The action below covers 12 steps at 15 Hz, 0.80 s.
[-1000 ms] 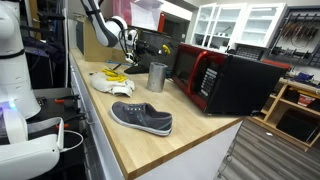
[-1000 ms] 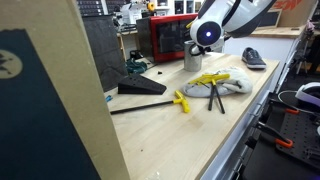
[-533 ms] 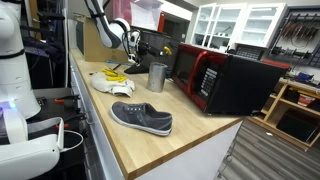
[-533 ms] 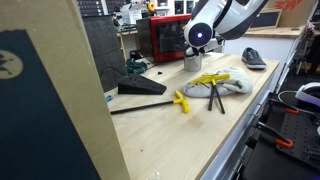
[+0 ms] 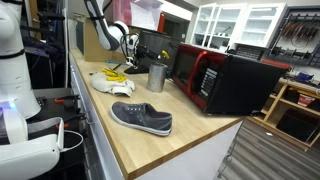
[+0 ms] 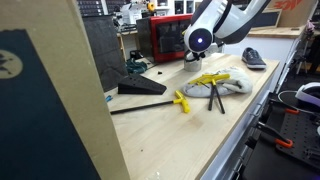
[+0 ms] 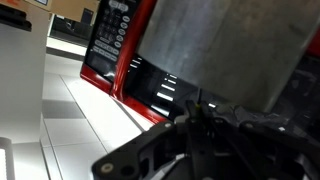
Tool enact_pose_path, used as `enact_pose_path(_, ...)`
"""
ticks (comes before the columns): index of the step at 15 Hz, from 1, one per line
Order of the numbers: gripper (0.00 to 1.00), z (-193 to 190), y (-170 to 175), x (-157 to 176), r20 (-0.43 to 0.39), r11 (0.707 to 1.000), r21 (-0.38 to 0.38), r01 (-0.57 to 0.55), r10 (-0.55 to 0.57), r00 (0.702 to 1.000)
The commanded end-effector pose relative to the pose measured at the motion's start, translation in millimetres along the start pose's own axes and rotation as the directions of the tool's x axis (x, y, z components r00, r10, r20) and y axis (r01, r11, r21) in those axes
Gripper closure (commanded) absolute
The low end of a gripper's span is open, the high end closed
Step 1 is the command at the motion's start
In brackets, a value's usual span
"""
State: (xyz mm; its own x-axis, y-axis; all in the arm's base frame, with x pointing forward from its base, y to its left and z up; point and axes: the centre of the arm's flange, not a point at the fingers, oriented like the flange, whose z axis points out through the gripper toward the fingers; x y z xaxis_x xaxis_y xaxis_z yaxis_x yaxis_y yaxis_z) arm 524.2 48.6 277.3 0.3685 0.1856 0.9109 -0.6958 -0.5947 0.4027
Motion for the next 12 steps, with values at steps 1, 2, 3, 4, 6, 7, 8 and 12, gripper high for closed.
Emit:
enact_pose_path(1, 0.70, -10.7, 8.4, -11.7, 0.006, 0.999, 0.014, -0.037, 0.037, 0.999)
enact_pose_path(2, 0.68, -11.5, 9.3, -13.1, 0.015, 0.999, 0.014, -0.044, 0.043, 0.999)
enact_pose_path(3, 0.63, -11.9, 9.9, -14.1, 0.016, 0.999, 0.013, -0.047, 0.047, 0.999)
enact_pose_path(4, 0.55, -11.1, 10.6, -11.2, 0.015, 0.998, 0.011, -0.059, 0.059, 0.998)
enact_pose_path(6, 0.42, -11.3, 12.7, -6.4, 0.022, 0.998, 0.011, -0.067, 0.066, 0.998)
enact_pose_path(7, 0.33, -12.3, 14.0, -3.6, 0.039, 0.997, 0.016, -0.071, 0.070, 0.997)
enact_pose_path(8, 0.26, -14.4, 16.4, 1.6, 0.059, 0.997, 0.024, -0.080, 0.078, 0.995)
enact_pose_path(12, 0.00, -27.2, 21.7, 20.5, 0.125, 0.989, 0.066, -0.132, 0.123, 0.984)
